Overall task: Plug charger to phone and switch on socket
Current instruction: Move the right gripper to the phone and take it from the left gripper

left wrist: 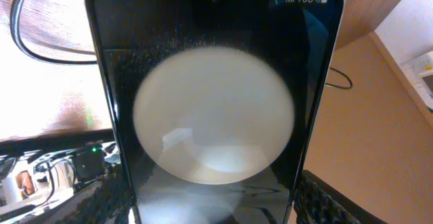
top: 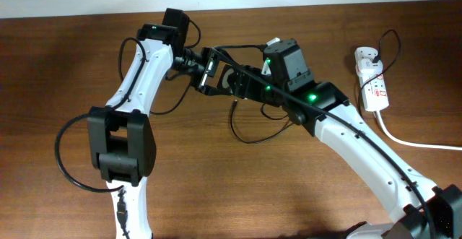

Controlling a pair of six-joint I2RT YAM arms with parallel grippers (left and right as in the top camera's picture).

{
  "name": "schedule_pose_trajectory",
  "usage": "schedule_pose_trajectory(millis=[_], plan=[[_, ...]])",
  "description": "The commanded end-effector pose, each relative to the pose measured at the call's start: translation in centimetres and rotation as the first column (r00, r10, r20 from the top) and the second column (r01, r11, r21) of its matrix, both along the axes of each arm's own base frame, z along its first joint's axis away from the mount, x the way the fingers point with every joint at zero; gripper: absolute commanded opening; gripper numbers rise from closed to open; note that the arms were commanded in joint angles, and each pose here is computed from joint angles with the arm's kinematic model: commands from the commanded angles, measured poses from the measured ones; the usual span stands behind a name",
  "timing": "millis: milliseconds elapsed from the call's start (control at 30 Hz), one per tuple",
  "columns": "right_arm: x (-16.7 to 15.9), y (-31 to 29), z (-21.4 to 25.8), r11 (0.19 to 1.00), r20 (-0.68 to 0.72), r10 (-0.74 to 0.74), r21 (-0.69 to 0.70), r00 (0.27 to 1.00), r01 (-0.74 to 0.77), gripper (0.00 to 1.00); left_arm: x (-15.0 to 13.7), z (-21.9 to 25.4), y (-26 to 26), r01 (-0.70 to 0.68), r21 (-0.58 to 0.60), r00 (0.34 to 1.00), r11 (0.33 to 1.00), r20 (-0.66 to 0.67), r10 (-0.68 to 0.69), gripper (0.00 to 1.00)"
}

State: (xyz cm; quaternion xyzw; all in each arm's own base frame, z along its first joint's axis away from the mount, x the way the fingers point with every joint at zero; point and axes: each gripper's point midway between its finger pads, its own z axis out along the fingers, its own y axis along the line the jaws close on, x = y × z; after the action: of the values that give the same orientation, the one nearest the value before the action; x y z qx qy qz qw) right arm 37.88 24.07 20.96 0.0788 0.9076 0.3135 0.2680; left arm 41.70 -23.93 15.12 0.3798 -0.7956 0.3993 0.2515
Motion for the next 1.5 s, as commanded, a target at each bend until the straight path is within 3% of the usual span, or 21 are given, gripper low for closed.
schedule_pose_trajectory(millis=[0,267,567,700,800,833,867,1000,1067,1233,1267,1333,1467], plan=[[1.0,0.0,-0.5,0.998,-0.008,-0.066,-0.010,0.998,0.066,0.66,0.0,0.9,-0.7,0.010,-0.026,1.000,1.000,0.009,-0.010,0.01],[1.7,0.6,-3.3,0.998,-0.052,-0.062,-0.037,0.997,0.060,0.34,-0.6,0.9,-1.7,0.035,-0.026,0.999,0.999,0.009,-0.034,0.01],[2.2,0.9,-4.4,0.997,-0.061,-0.062,-0.042,0.996,0.060,0.18,-0.6,0.9,-1.7,0.035,-0.026,0.999,0.999,0.009,-0.034,0.07],[2.8,2.9,-2.4,0.998,-0.003,0.006,0.062,1.000,-0.005,0.06,-0.6,0.9,-1.7,0.035,-0.026,0.999,0.999,0.009,-0.035,0.11],[2.9,3.1,-2.0,0.997,0.009,0.014,0.076,1.000,-0.014,0.04,-0.6,0.9,-1.7,0.035,-0.026,0.999,0.999,0.009,-0.035,0.17],[2.9,3.3,-1.8,0.996,0.015,0.023,0.088,1.000,-0.024,0.04,-0.6,0.9,-1.7,0.035,-0.026,0.999,0.999,0.009,-0.034,0.24],[3.0,3.7,-1.4,0.994,0.027,0.035,0.105,0.999,-0.037,0.04,-0.6,0.9,-1.7,0.035,-0.026,0.999,0.999,0.009,-0.034,0.39],[3.1,4.1,-0.8,0.990,0.045,0.046,0.129,0.998,-0.051,0.04,-0.6,0.9,-1.7,0.035,-0.026,0.999,0.999,0.009,-0.035,0.71],[3.2,4.1,-0.8,0.989,0.035,0.036,0.139,0.999,-0.040,0.04,-0.6,0.9,-1.7,0.035,-0.026,0.999,0.999,0.009,-0.034,1.00],[3.3,4.1,-0.6,0.988,0.039,0.034,0.148,0.999,-0.039,0.04,-0.5,0.9,-1.5,0.029,-0.025,1.000,0.999,0.010,-0.029,0.99],[3.4,3.8,-0.5,0.987,0.034,0.036,0.157,0.999,-0.041,0.04,-0.3,0.8,-1.2,0.044,-0.025,0.998,0.999,0.043,-0.042,0.99],[3.8,2.5,-0.6,0.983,0.007,0.036,0.180,0.999,-0.037,0.04,0.5,0.8,0.0,0.150,-0.029,0.958,0.988,0.250,-0.138,0.99],[3.2,-0.6,-2.9,0.990,-0.120,-0.001,0.140,0.993,0.018,0.04,2.8,-0.6,4.6,0.090,0.081,0.943,0.993,0.312,-0.111,0.98]])
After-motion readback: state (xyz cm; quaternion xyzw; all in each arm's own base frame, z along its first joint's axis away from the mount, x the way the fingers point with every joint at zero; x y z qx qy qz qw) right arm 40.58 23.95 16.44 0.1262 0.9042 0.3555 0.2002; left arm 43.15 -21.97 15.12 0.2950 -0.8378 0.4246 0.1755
